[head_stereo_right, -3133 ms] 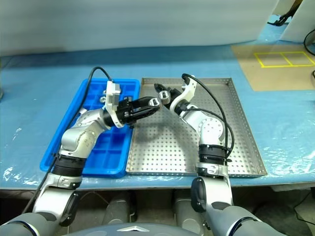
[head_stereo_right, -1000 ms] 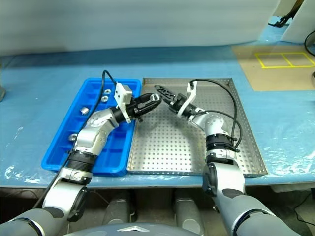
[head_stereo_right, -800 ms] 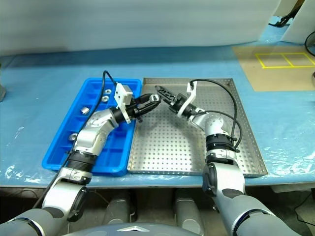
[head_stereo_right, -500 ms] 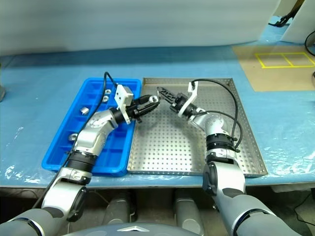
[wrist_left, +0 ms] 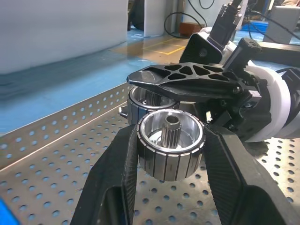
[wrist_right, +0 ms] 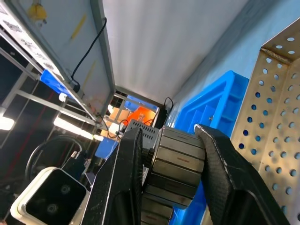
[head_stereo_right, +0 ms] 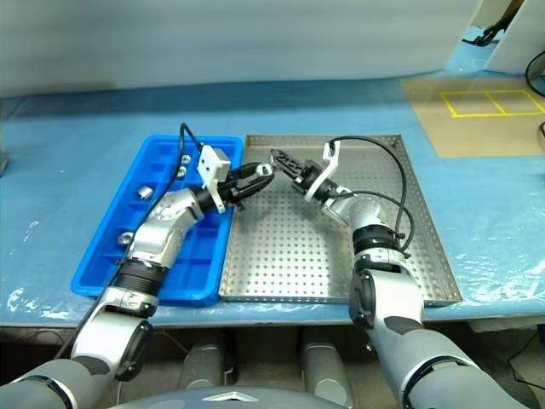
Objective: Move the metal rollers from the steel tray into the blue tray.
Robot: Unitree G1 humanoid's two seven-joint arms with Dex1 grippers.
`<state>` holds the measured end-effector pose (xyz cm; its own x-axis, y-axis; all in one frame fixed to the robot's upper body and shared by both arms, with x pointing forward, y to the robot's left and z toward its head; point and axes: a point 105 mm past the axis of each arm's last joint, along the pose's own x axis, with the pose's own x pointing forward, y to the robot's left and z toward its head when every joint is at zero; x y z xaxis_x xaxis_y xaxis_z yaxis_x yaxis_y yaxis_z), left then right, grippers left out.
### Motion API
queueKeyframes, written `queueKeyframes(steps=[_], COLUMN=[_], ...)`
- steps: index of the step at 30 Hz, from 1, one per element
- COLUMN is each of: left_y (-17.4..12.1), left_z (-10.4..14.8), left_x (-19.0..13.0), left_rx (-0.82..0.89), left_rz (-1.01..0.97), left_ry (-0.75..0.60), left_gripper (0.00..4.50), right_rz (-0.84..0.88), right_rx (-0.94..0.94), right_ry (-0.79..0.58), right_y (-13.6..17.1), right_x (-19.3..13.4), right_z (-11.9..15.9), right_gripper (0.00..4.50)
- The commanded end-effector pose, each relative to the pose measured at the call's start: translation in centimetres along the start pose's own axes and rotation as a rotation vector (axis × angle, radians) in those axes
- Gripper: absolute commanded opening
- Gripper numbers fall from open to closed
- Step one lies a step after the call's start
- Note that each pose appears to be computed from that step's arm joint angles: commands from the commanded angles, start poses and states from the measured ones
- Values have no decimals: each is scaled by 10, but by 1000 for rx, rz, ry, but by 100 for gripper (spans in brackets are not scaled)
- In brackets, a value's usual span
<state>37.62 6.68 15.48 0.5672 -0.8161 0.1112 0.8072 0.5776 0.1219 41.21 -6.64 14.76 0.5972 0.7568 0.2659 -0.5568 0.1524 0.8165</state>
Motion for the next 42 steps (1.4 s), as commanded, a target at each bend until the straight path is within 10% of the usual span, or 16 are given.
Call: queueKeyframes(steps=[1, 24, 42], left_y=[49, 70, 49], left_z=[28, 33, 35], left_x=[-43, -96, -172], left_rx=[75, 103, 133], left_rz=[180, 305, 284], left_ry=[-69, -49, 192], left_gripper=[169, 169, 169], right_rz=[-64, -73, 7], right_rx=[-97, -181, -296], right_ry=[-308, -364, -50], right_y=[-5, -7, -8], right_x=[-32, -32, -18], right_z=[70, 79, 27], right_gripper=[127, 127, 127])
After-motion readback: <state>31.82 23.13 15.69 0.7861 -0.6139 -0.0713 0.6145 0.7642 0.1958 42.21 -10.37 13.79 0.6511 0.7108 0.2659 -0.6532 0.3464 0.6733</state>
